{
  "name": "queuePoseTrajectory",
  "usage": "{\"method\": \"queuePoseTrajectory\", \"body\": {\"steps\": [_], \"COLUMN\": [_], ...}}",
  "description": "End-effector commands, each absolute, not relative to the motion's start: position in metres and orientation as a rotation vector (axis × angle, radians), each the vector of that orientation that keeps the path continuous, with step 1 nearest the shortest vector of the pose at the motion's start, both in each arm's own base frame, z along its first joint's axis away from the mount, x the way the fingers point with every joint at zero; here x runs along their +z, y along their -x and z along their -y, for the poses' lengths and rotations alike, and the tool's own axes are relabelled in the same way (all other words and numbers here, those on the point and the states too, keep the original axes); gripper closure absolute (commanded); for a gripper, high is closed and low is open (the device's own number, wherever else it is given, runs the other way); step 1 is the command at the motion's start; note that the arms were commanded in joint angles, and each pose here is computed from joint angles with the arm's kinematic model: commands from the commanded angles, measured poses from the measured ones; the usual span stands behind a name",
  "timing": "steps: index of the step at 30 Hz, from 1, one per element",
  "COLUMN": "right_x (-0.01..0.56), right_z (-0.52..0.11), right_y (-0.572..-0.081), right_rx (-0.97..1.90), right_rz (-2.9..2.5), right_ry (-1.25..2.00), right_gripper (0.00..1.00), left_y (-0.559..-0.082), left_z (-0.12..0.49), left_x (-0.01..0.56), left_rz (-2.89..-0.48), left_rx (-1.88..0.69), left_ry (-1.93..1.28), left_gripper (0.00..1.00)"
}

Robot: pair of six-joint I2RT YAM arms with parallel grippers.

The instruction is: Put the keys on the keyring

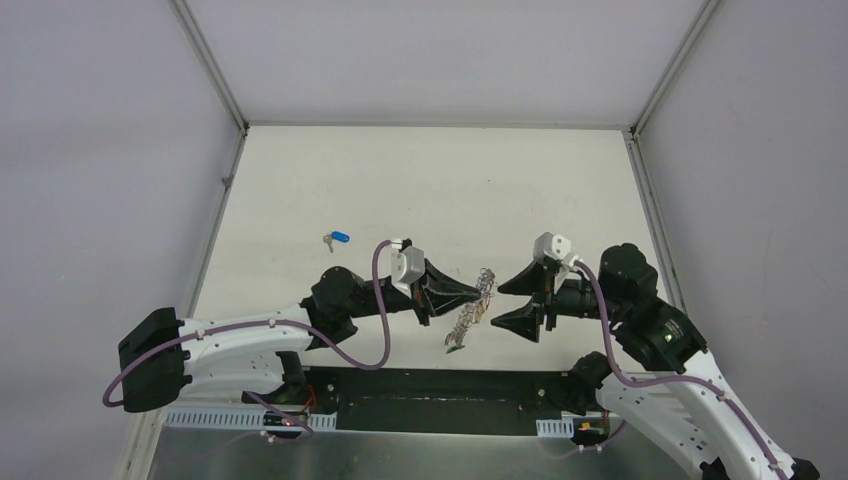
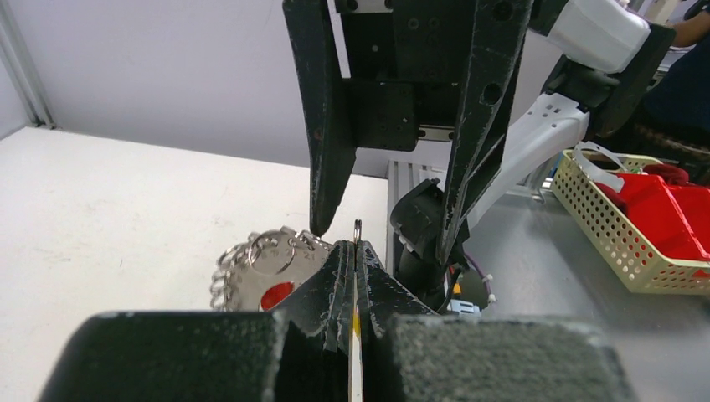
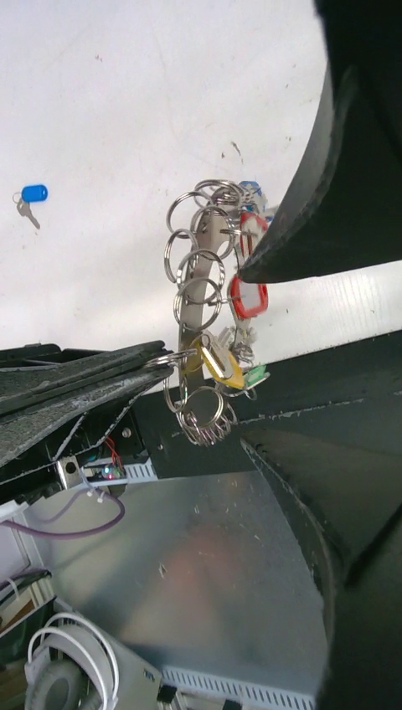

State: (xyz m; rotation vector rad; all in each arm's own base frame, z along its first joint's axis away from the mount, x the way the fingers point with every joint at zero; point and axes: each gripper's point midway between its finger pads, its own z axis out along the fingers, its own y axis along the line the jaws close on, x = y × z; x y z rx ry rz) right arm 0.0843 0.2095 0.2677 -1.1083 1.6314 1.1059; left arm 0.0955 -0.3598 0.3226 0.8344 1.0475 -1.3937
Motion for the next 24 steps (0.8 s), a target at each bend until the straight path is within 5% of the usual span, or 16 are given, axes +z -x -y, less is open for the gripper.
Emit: {"method": "queuePoseTrajectory", "body": {"steps": [1,9,24], "right_x": [0.278,0.275,0.266], "right_z": [-0.208,-0.197,-0.191], "right_y": [-0.098,-0.107,-0.108], "right_rx": [1.037,0.976,0.962], "right_rz": [-1.61,-1.639,-1.702], "right_ry": [1.044,0.931,0.862], "right_gripper": [0.29,0.07,0.0], "left_y": [-0.1,-0.122,-0.157], "left_z": [0.351,0.369,0.406], "left_x": [0.347,0.325,0.27], "left_rz": [-1.008,-1.182,-1.392], "left_rx": [-1.363,-1.255,-1.339], "left_ry": [-0.768,-0.81,-0.672], "left_gripper": [1.0,1.0,1.0]}}
